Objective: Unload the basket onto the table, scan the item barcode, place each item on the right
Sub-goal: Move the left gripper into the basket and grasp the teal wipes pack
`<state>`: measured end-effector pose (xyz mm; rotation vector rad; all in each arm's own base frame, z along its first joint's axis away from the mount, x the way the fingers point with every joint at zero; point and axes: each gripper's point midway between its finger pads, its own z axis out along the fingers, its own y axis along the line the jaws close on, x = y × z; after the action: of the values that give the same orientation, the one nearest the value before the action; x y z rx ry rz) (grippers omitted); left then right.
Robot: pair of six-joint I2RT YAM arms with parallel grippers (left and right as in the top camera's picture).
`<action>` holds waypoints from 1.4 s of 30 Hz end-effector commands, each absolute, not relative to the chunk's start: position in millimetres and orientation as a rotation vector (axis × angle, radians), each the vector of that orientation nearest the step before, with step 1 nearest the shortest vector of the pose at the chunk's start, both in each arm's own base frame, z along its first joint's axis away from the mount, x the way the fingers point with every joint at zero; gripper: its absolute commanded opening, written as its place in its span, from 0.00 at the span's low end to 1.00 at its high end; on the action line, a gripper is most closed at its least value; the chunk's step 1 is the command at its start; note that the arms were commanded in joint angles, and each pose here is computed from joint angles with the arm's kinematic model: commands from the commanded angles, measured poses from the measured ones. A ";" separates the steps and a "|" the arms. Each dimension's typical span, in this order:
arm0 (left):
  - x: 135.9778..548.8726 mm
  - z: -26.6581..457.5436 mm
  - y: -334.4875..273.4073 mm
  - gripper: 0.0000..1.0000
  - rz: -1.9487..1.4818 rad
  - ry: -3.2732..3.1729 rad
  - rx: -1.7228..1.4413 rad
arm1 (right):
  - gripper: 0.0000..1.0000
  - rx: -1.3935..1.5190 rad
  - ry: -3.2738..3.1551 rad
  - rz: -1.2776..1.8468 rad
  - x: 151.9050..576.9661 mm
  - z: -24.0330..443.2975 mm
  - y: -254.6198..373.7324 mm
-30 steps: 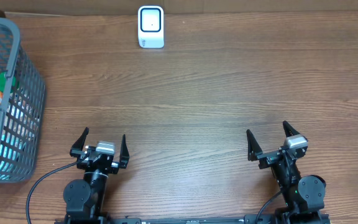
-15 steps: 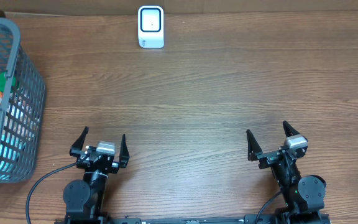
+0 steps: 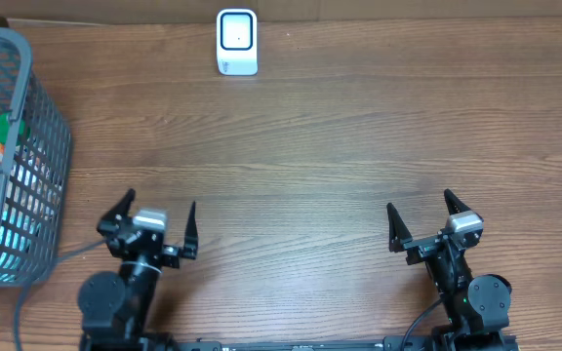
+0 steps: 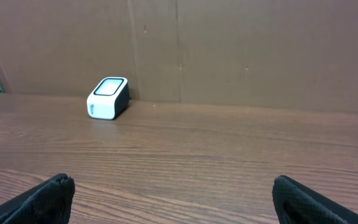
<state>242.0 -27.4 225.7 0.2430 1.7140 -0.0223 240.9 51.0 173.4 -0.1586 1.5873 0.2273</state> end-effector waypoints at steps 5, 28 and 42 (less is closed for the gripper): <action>268.6 302.4 -35.9 1.00 -0.102 1.921 0.259 | 1.00 -0.162 1.581 0.229 240.7 172.0 51.4; 370.1 298.9 -80.3 1.00 -0.525 2.386 0.358 | 1.00 -0.162 1.581 0.229 240.7 172.1 51.4; 343.3 385.3 142.5 1.00 -0.290 2.139 -0.600 | 1.00 -0.162 1.581 0.229 240.7 172.3 51.4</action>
<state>363.9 100.9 376.7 -0.3475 2.2088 -0.2986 240.8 51.0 173.9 -0.1583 1.5854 0.2276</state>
